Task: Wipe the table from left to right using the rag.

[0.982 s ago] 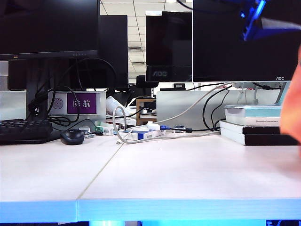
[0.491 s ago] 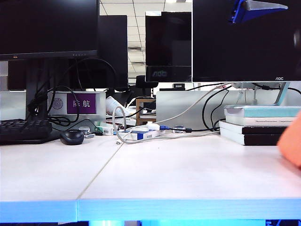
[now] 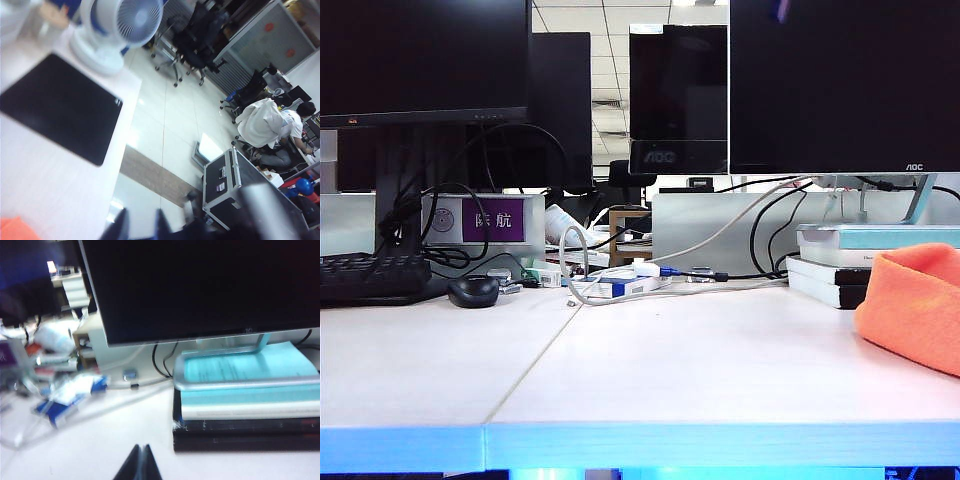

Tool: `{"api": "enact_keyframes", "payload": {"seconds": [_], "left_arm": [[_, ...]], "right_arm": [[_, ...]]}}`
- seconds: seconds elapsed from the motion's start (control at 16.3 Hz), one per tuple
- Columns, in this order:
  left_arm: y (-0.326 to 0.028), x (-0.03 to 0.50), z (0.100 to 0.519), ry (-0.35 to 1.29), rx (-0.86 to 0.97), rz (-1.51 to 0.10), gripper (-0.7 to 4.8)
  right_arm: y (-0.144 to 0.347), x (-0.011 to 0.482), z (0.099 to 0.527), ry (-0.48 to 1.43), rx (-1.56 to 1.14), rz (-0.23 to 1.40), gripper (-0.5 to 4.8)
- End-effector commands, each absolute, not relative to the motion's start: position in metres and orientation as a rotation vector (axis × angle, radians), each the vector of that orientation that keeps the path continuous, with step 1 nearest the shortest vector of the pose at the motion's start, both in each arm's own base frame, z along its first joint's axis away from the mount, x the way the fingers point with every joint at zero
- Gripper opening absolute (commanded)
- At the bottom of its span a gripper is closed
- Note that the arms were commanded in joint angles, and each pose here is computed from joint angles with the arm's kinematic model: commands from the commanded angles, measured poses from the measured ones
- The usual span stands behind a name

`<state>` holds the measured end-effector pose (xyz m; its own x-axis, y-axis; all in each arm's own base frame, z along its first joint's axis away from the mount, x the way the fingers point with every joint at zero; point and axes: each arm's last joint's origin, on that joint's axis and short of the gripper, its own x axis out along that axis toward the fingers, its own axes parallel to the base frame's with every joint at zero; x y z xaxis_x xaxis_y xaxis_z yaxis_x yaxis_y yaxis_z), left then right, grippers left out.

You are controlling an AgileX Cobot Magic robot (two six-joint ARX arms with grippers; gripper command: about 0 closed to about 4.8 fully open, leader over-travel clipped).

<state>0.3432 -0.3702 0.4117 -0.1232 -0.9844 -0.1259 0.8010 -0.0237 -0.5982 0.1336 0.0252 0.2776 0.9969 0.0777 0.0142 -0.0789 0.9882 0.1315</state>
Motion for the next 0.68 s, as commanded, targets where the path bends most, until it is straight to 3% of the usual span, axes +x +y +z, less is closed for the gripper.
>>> {"api": "enact_keyframes", "payload": {"seconds": [0.06, 0.37, 0.68], "left_arm": [[-0.348, 0.331, 0.448, 0.516, -0.356, -1.623, 0.46], [-0.295, 0.289, 0.523, 0.276, -0.299, -1.622, 0.46], [-0.249, 0.241, 0.572, 0.135, -0.259, -1.573, 0.46]], "right_arm": [[0.024, 0.131, 0.25, 0.016, 0.074, 0.07, -0.05], [0.023, 0.128, 0.176, 0.151, 0.051, 0.051, -0.01], [0.022, 0.121, 0.139, 0.293, 0.106, 0.033, -0.01]]}}
